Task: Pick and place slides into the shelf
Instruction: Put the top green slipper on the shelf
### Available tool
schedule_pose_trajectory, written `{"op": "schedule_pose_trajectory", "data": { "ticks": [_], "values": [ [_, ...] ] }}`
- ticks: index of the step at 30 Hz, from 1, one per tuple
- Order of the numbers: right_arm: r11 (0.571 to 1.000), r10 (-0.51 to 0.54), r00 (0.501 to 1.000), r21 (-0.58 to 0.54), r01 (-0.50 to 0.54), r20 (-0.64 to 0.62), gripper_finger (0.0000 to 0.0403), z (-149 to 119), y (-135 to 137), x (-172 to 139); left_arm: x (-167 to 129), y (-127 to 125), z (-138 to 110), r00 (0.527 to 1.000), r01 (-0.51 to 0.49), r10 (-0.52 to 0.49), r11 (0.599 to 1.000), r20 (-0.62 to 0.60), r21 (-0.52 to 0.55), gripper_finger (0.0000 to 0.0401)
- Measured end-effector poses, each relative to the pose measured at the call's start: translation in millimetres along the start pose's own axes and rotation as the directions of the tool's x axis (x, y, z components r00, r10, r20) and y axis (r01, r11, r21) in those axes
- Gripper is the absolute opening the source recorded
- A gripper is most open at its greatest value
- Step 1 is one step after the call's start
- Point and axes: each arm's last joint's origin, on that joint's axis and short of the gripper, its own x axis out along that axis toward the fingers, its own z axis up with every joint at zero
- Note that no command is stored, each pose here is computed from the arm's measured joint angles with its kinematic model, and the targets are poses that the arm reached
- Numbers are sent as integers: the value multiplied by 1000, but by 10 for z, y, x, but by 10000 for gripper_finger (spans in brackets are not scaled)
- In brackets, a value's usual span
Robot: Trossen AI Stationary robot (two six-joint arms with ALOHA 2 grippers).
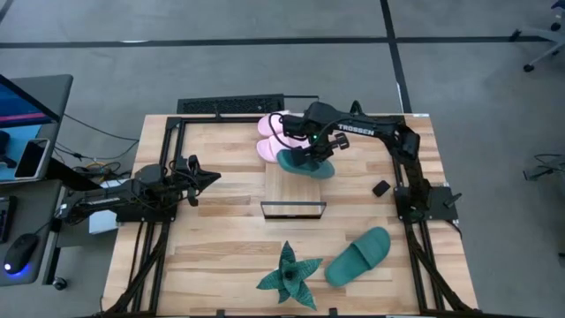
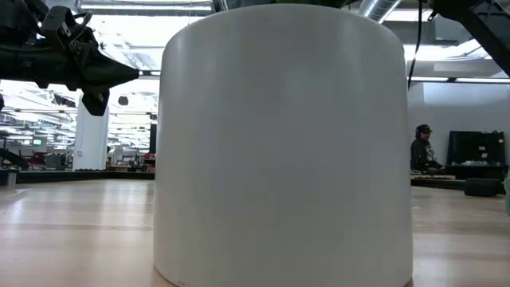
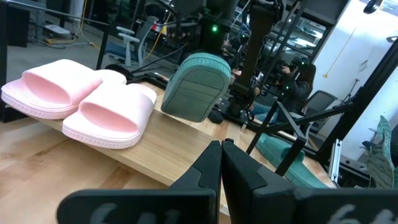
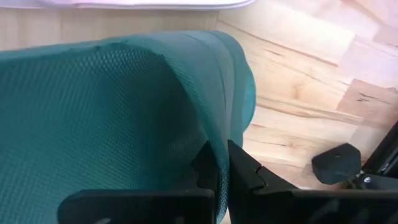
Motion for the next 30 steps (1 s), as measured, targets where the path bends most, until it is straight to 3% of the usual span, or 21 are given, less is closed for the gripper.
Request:
{"op": "schedule_pose_trajectory", "data": {
  "ticks": [21, 30],
  "values": [
    [999, 26, 999, -25, -25, 26, 0, -52, 92, 10, 0, 0, -1, 1000, 0, 0, 1000, 0, 0, 0],
    [997, 14, 1000, -70, -14, -13, 0, 33, 200, 202, 0, 0, 0, 1000, 0, 0, 1000, 0, 0, 0]
  ]
}}
